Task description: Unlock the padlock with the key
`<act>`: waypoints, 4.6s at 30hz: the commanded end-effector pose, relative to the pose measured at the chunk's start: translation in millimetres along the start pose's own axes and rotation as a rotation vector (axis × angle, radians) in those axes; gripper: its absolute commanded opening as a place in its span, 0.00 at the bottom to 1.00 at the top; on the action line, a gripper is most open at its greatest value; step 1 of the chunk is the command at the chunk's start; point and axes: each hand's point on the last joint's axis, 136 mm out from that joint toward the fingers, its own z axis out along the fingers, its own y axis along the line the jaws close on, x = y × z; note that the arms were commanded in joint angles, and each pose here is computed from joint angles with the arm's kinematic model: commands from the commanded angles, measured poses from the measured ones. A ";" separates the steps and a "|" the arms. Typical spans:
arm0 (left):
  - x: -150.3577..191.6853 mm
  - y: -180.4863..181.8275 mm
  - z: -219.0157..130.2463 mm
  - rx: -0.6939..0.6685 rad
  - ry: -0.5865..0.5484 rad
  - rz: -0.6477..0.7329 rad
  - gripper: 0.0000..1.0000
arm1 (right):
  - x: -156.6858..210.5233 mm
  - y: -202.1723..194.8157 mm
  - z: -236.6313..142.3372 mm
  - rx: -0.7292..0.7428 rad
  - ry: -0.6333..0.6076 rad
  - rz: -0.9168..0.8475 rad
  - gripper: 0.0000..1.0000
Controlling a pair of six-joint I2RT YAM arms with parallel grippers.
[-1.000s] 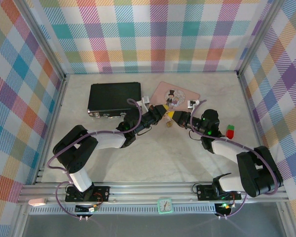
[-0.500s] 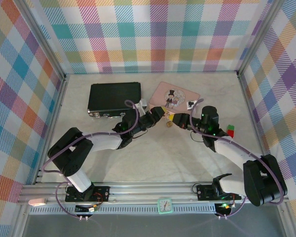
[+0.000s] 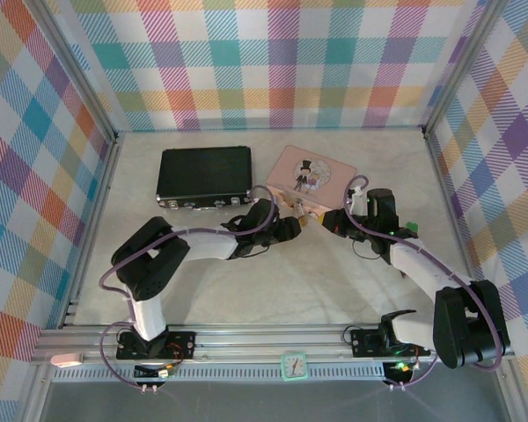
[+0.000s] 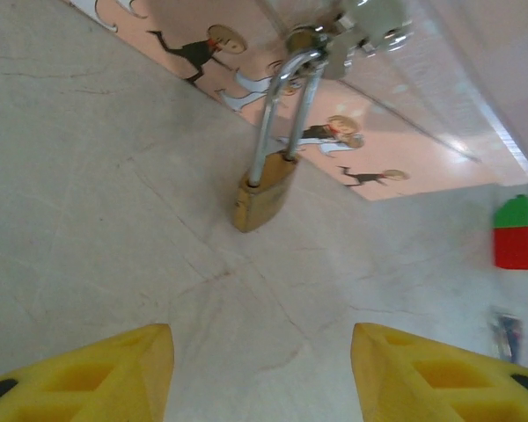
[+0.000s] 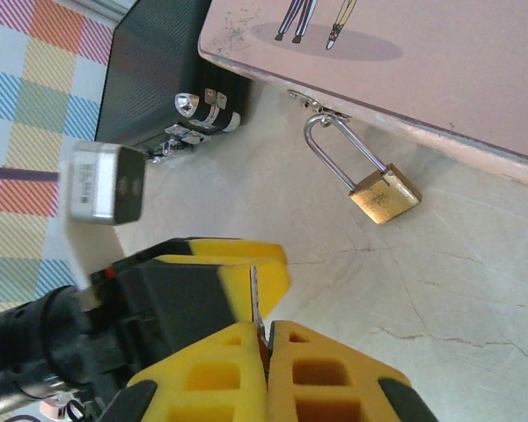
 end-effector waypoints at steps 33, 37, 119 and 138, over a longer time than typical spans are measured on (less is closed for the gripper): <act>-7.5 36.0 80.3 -0.286 -0.048 0.132 0.24 | -5.4 6.4 -22.6 -0.047 -0.066 -0.017 0.00; -9.9 36.4 73.5 -0.274 -0.053 0.130 0.17 | -6.5 6.4 -22.2 -0.051 -0.066 -0.011 0.00; -59.5 -122.7 -8.7 0.622 -0.033 -0.419 0.00 | -11.6 -16.5 10.6 -0.416 -0.015 0.252 0.00; -45.3 -147.8 -24.5 0.735 0.032 -0.335 0.00 | -22.5 -12.9 21.2 -0.396 -0.007 0.303 0.00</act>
